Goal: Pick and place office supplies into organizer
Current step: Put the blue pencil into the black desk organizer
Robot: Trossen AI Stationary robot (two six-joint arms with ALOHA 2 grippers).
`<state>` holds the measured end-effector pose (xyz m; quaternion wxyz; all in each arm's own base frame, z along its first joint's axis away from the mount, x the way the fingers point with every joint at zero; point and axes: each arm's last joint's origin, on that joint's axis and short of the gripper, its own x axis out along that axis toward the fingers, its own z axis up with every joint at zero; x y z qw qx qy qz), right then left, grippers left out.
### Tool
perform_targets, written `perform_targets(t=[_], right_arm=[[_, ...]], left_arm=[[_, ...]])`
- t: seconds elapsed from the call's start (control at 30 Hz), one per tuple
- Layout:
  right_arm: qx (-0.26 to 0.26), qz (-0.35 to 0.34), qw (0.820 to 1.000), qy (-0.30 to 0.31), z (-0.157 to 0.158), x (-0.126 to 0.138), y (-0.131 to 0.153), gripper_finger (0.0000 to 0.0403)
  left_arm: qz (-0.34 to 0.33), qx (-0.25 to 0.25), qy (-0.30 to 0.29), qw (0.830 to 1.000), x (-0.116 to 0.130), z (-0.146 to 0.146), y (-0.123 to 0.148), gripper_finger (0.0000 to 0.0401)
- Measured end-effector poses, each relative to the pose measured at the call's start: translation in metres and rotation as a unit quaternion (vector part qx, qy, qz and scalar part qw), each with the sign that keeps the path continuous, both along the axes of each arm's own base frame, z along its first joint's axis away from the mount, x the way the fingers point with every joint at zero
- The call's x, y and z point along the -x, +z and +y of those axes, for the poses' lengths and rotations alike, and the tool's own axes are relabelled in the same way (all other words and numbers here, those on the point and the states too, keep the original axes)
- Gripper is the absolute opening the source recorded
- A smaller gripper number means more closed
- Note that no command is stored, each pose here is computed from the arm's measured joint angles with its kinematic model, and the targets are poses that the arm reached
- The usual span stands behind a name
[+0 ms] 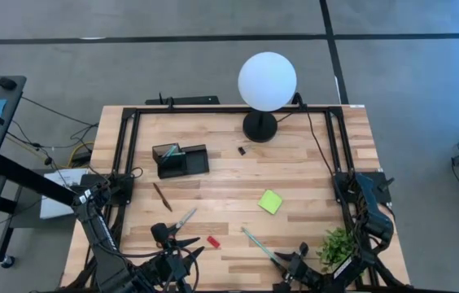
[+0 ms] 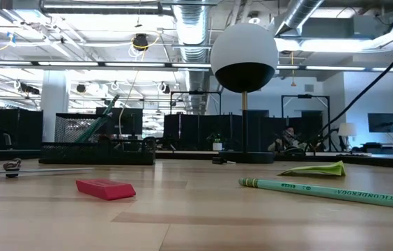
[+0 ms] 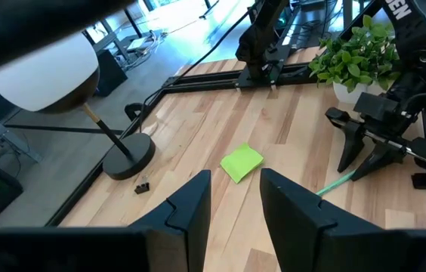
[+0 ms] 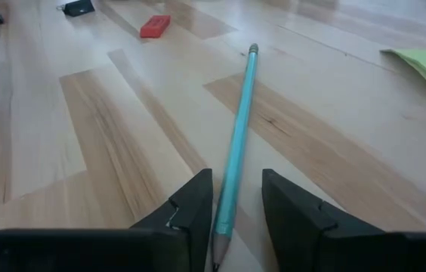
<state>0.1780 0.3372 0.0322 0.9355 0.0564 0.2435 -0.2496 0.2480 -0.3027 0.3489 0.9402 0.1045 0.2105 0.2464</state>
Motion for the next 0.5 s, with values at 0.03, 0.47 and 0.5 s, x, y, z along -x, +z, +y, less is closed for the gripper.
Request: perform_targets(t=[0.03, 0.47, 0.5], right_arm=[[0.000, 0.000, 1.000, 0.000, 0.000, 0.000, 0.000, 0.0111], [-0.003, -0.037, 0.999, -0.014, -0.010, -0.008, -0.004, 0.0013], [-0.008, -0.036, 0.999, -0.016, -0.010, -0.009, -0.004, 0.0015]], left_arm=[[0.000, 0.000, 0.000, 1.000, 0.000, 0.000, 0.000, 0.0112], [-0.003, 0.001, 0.001, 1.000, 0.000, 0.000, 0.000, 0.0112], [-0.009, 0.003, 0.003, 1.000, 0.000, 0.000, 0.000, 0.0112]])
